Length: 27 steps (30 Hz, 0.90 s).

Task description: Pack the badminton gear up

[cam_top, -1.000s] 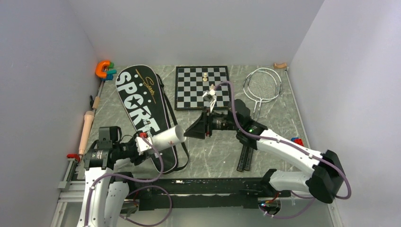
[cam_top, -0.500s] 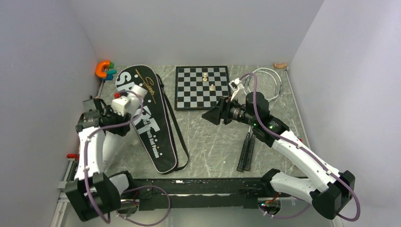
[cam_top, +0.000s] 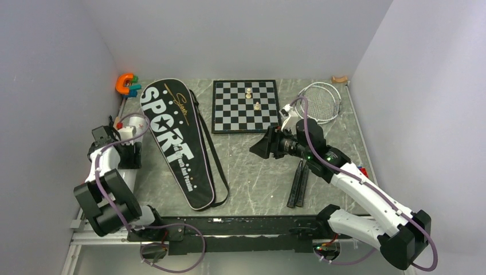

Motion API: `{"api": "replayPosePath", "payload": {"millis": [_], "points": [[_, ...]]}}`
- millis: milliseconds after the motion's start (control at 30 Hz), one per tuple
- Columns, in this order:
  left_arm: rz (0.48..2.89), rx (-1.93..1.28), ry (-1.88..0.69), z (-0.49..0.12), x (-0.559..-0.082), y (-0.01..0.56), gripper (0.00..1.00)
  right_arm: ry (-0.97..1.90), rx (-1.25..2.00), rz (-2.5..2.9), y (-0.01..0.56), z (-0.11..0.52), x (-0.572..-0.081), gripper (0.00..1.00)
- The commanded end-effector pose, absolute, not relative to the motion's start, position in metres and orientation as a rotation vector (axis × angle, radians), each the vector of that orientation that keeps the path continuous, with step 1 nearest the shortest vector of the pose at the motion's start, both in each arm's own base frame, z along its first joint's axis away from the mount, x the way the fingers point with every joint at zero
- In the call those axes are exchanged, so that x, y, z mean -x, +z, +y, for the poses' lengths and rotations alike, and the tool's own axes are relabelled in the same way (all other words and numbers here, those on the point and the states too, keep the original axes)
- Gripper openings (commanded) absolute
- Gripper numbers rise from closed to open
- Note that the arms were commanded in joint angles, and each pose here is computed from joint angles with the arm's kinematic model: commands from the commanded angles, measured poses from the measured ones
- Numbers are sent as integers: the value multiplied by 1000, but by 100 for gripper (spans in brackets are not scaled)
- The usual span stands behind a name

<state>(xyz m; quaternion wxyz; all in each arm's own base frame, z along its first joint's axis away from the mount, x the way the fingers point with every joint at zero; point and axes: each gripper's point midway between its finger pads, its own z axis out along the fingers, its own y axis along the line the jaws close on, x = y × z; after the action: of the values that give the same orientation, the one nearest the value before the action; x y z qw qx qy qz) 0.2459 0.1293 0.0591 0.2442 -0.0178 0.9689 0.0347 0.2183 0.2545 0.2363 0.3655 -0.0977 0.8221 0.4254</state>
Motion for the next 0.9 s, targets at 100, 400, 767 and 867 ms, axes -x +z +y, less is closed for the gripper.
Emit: {"api": "replayPosePath", "payload": {"millis": [100, 400, 767, 867], "points": [[2689, 158, 201, 155, -255, 37, 71, 1081, 205, 2109, 236, 249, -219, 74], [2667, 160, 180, 153, -260, 47, 99, 1061, 186, 2125, 236, 248, -222, 81], [2465, -16, 66, 80, -285, 158, 99, 998, 162, 2141, 235, 244, -230, 86], [2451, -152, 59, 39, -299, 171, 99, 969, 143, 2137, 236, 239, -233, 87]]}}
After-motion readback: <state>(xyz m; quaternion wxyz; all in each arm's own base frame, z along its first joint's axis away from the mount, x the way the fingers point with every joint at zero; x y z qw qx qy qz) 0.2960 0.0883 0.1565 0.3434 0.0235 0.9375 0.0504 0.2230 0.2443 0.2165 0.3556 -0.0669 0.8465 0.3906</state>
